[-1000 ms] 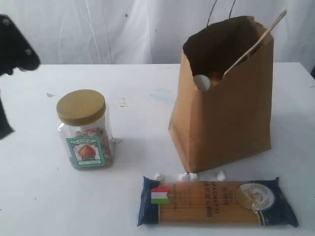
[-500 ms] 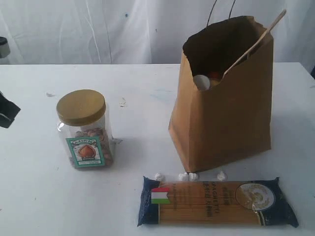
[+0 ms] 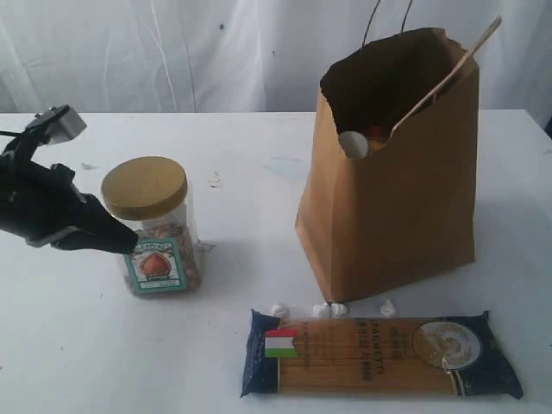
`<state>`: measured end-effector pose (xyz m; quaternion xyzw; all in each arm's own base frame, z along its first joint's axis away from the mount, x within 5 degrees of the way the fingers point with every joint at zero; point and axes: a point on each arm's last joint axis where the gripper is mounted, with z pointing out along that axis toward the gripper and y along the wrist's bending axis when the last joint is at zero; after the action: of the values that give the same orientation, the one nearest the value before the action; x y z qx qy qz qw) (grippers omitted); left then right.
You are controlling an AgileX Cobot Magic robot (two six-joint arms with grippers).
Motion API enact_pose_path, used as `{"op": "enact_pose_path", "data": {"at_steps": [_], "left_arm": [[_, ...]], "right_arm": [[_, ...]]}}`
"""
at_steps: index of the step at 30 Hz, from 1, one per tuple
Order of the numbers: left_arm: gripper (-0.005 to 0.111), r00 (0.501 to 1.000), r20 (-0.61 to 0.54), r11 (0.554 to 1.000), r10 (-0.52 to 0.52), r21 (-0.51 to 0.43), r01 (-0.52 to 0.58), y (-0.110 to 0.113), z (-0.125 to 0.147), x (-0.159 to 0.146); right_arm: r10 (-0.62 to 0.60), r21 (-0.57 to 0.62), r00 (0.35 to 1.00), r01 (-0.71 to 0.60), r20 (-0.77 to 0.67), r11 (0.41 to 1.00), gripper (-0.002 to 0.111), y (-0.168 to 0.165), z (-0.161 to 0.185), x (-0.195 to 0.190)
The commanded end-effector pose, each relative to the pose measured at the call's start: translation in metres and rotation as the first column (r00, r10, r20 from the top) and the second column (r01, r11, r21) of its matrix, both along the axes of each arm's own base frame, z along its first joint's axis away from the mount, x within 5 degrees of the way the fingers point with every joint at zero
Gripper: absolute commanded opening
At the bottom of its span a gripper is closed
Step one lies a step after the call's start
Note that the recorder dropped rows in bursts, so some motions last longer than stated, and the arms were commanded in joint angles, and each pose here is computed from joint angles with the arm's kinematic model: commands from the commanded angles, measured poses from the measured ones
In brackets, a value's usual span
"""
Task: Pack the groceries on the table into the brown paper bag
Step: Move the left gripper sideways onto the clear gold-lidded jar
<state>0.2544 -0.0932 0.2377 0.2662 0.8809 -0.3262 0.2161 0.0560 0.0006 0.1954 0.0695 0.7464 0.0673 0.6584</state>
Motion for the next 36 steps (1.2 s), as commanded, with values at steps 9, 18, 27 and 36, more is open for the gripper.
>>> {"op": "enact_pose_path", "data": {"at_steps": [9,18,27,36], "left_arm": [[0.000,0.919,0.372,0.990,0.128,-0.103,-0.096,0.014,0.070,-0.007],[0.000,0.865,0.346,0.892,0.364,0.136,-0.430,0.057,0.004,-0.009],[0.000,0.929,0.167,0.937,0.329,0.059,-0.343,0.042,-0.035,0.018],[0.000,0.972,0.233,0.851,-0.042,-0.501,0.157,-0.005,-0.012,0.021]], "right_arm": [[-0.006,0.001,1.000,0.006,0.003,1.000,0.000,0.000,-0.001,0.000],[-0.006,0.001,1.000,0.006,0.003,1.000,0.000,0.000,-0.001,0.000],[-0.006,0.001,1.000,0.006,0.003,1.000,0.000,0.000,-0.001,0.000],[-0.006,0.001,1.000,0.006,0.003,1.000,0.000,0.000,-0.001,0.000]]}}
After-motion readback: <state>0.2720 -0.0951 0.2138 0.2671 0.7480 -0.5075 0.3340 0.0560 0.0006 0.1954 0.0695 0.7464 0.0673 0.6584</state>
